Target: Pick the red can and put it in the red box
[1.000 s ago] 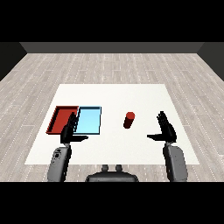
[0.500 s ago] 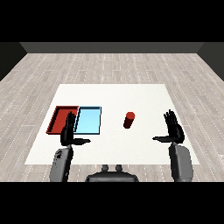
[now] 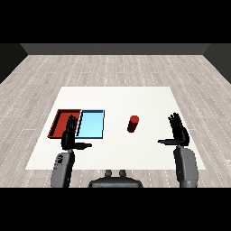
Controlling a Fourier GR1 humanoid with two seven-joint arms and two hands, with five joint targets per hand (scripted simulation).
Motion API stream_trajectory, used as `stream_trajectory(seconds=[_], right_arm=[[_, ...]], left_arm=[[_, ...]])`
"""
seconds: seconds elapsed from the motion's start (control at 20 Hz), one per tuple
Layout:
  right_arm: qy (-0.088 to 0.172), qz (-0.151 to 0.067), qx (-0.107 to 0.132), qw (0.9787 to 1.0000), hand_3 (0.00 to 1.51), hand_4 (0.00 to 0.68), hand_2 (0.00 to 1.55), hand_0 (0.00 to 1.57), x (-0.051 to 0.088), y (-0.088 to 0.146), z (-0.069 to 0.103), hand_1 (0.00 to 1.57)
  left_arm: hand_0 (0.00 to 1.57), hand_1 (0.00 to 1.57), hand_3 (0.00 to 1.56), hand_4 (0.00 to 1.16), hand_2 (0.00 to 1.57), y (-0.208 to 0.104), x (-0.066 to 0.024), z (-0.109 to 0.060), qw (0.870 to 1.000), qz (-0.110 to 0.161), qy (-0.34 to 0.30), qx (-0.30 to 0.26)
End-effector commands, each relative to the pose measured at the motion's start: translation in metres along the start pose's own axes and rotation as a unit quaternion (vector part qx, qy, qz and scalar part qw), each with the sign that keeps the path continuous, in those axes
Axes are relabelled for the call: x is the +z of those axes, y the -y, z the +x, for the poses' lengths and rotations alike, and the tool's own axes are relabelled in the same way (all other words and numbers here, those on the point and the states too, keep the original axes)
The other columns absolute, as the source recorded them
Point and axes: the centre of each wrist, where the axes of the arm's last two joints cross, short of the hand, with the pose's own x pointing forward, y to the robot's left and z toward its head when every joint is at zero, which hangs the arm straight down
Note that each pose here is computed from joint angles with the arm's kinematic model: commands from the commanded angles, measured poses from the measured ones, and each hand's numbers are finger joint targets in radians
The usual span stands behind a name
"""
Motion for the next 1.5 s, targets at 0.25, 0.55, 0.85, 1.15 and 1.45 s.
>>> stream_trajectory(seconds=[0.25, 0.55, 0.85, 1.15, 1.45], right_arm=[[-0.017, 0.008, 0.001, 0.9998, 0.0, 0.0, 0.0, 0.0, -0.009, -0.014, -0.029, 0.0], [-0.033, 0.009, -0.018, 0.9993, 0.0, 0.0, 0.0, 0.0, -0.04, -0.037, -0.015, 0.0], [-0.054, 0.025, -0.055, 0.9967, 0.0, 0.0, 0.0, 0.0, -0.041, -0.039, -0.03, 0.0], [-0.065, 0.005, -0.092, 0.9936, 0.0, 0.0, 0.0, 0.0, -0.062, -0.08, -0.051, 0.0], [-0.073, 0.013, -0.095, 0.9927, 0.0, 0.0, 0.0, 0.0, -0.044, -0.076, -0.059, 0.0]], left_arm=[[0.0, 0.0, 0.0, 0.0, 0.0, -0.004, 0.0064, -0.002, 1.0, 0.014, 0.006, 0.0], [0.0, 0.0, 0.0, 0.0, 0.0, -0.005, 0.0017, 0.008, 1.0, 0.016, 0.002, 0.008], [0.0, 0.0, 0.0, 0.0, 0.0, 0.013, -0.0069, 0.004, 1.0, 0.019, 0.01, 0.017], [0.0, 0.0, 0.0, 0.0, 0.0, -0.002, 0.0029, 0.002, 1.0, 0.025, 0.004, 0.004], [0.0, 0.0, 0.0, 0.0, 0.0, 0.006, -0.0011, 0.005, 1.0, 0.022, 0.009, 0.008]])
